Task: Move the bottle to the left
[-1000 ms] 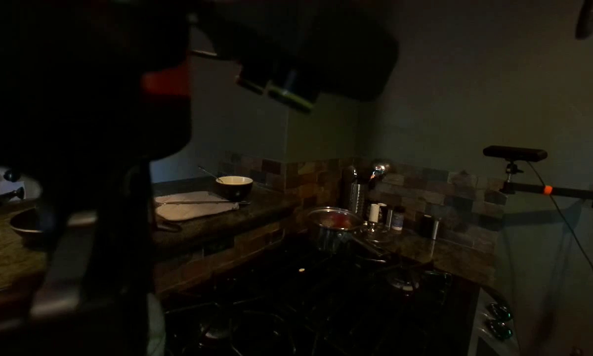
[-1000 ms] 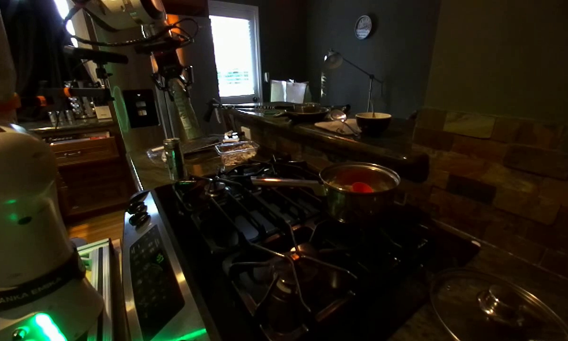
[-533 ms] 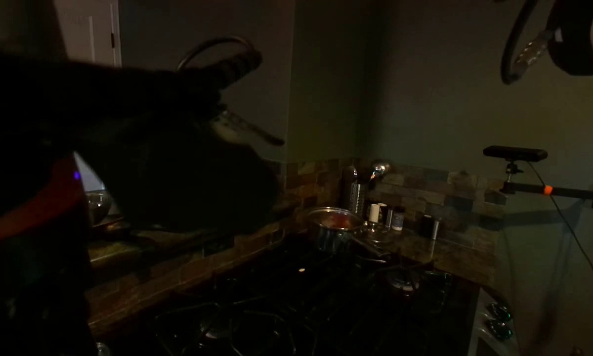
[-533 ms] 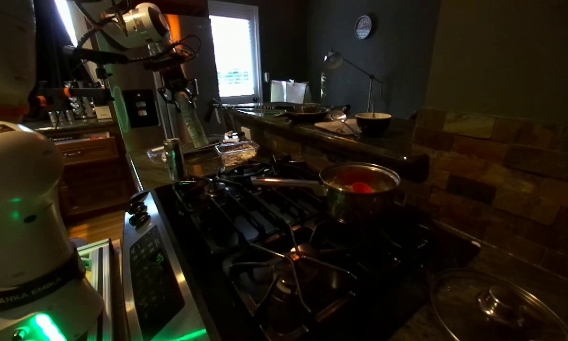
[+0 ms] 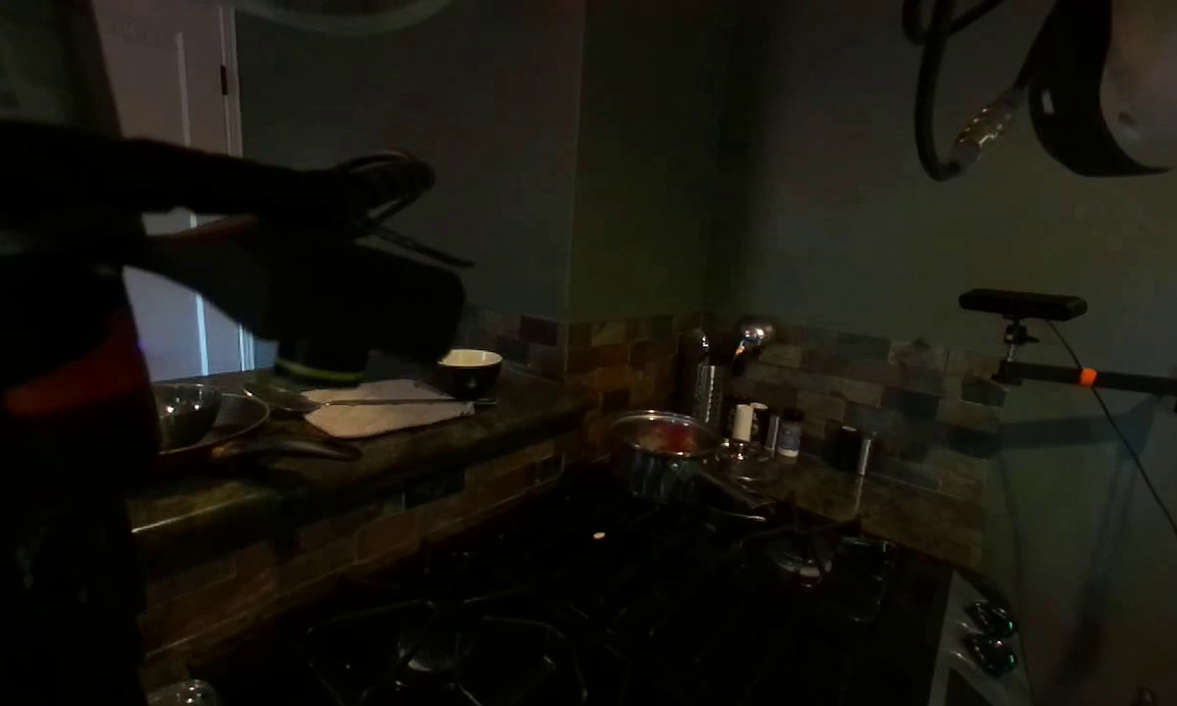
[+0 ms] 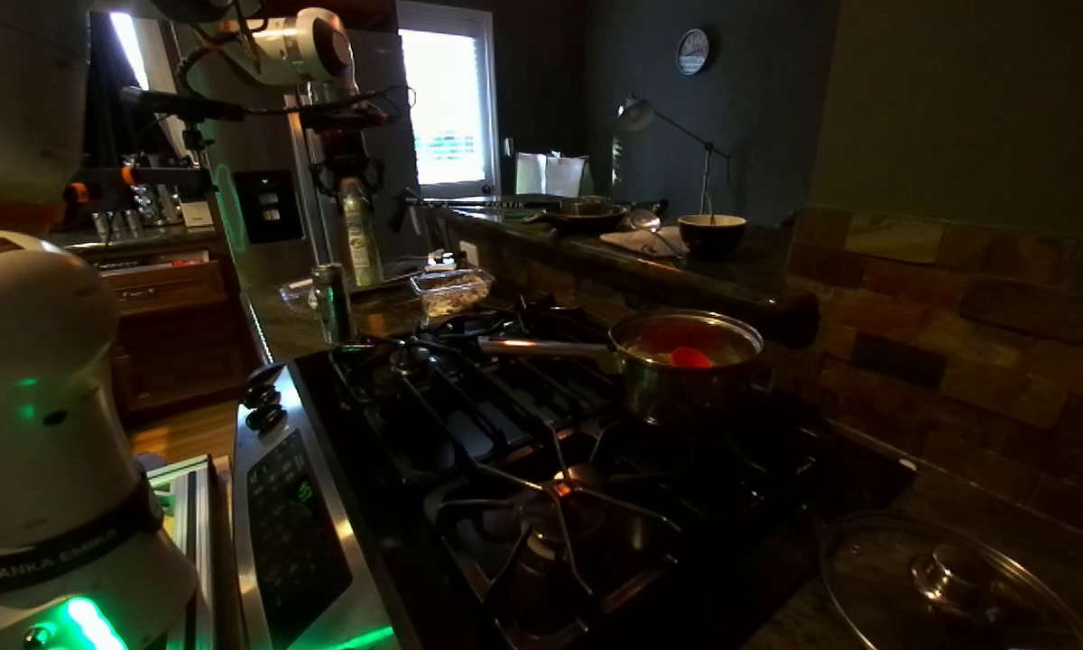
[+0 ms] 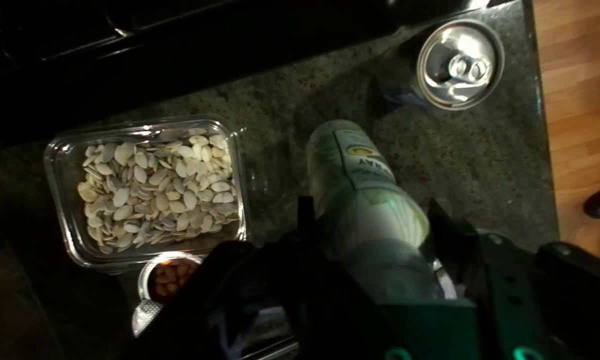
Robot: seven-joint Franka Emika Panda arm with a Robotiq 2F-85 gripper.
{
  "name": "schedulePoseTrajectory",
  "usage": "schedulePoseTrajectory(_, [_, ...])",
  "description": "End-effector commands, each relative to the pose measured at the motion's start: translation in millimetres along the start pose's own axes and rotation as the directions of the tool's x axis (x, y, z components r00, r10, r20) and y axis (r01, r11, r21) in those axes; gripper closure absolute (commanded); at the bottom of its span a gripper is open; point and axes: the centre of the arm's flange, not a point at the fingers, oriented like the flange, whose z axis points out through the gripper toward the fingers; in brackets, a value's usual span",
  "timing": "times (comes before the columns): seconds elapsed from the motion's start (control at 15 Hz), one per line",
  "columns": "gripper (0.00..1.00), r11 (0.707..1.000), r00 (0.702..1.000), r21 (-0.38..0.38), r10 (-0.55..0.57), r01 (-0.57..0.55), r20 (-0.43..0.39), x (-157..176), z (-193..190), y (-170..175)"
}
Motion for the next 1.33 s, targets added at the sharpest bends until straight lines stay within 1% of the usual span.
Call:
schedulePoseTrajectory(0.0, [0.67,0.983,0.987,0.111,-0.155,0.149,0.039,-6.1,-12.8,-1.4])
schedulePoseTrajectory(0.07, [0.67,0.971,0.977,0.123,-0.210,0.204,0.035,-6.2,-13.1,-2.1])
schedulePoseTrajectory(0.13, [0.67,0.958,0.964,0.111,-0.267,0.264,0.012,-5.6,-11.2,0.5])
schedulePoseTrajectory(0.2, [0.67,0.945,0.952,0.118,-0.306,0.305,-0.009,-4.4,-12.2,2.6])
schedulePoseTrajectory(0.33, [0.67,0.907,0.914,0.112,-0.403,0.406,-0.048,-6.4,-12.6,7.3])
schedulePoseTrajectory(0.47, [0.67,0.861,0.868,0.110,-0.491,0.497,-0.076,-7.0,-14.1,13.2])
schedulePoseTrajectory(0.6, [0.67,0.809,0.818,0.124,-0.563,0.574,-0.114,-5.1,-15.6,19.2])
schedulePoseTrajectory(0.87, [0.67,0.698,0.716,0.164,-0.665,0.697,-0.211,-4.1,-11.5,31.4])
schedulePoseTrajectory(0.93, [0.67,0.676,0.697,0.174,-0.678,0.716,-0.232,-4.4,-6.5,38.8])
schedulePoseTrajectory(1.07, [0.67,0.655,0.677,0.177,-0.691,0.735,-0.255,-6.6,0.1,45.2])
schedulePoseTrajectory(1.13, [0.67,0.664,0.684,0.174,-0.683,0.727,-0.256,-8.4,2.4,48.0])
schedulePoseTrajectory(1.2, [0.67,0.692,0.714,0.181,-0.654,0.698,-0.251,-10.1,1.2,52.2])
schedulePoseTrajectory(1.27, [0.42,0.691,0.707,0.156,-0.669,0.705,-0.230,-9.0,4.4,47.7])
